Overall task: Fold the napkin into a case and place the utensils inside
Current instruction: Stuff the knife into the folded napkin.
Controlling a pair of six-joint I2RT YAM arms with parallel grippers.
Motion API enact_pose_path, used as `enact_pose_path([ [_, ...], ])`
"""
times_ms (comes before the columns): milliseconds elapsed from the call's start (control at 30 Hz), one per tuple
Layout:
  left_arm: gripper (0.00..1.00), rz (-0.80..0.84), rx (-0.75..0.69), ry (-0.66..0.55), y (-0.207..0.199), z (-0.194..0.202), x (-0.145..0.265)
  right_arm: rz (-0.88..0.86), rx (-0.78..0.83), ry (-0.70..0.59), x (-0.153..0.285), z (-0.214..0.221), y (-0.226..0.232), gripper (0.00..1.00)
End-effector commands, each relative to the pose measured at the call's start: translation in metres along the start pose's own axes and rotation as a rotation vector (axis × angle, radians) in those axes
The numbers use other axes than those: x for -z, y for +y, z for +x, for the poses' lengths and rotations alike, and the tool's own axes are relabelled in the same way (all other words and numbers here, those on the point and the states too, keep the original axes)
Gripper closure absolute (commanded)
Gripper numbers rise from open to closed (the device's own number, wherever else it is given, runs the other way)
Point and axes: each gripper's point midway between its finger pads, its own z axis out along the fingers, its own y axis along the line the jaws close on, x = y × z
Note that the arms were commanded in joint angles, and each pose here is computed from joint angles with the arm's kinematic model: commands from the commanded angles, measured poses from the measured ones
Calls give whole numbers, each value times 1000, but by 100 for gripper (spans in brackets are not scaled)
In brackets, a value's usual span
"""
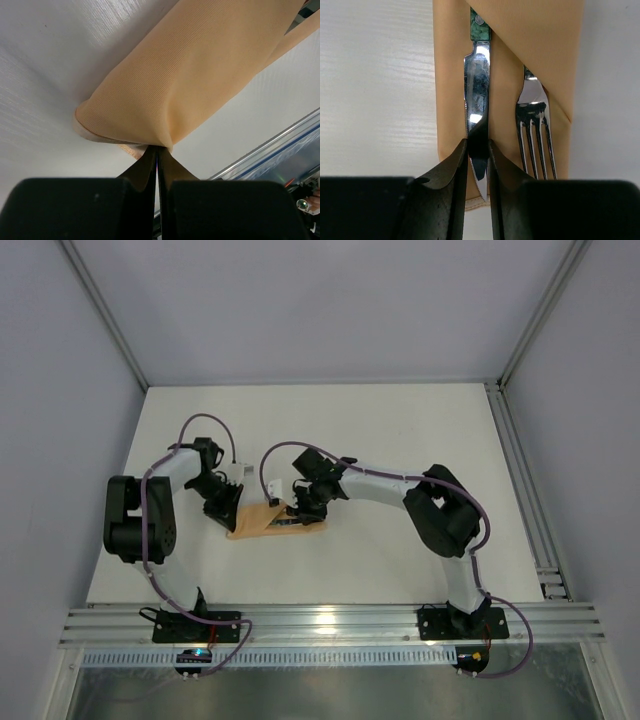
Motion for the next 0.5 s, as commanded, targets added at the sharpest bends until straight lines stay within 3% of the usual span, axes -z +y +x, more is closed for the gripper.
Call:
enact_pose_path([
  [0, 100, 13, -40, -53, -8, -7, 6, 0, 31, -52, -5, -26, -3, 77],
  [100, 99, -17, -42, -33, -2, -3, 8, 1, 28, -46, -4, -25, -4, 77],
  [333, 63, -63, -9, -79, 12, 0, 45, -19, 2, -16, -9, -11, 3, 77],
  [467, 59, -16, 6, -39, 4, 9, 43, -12, 5, -43, -9, -21, 0, 77],
])
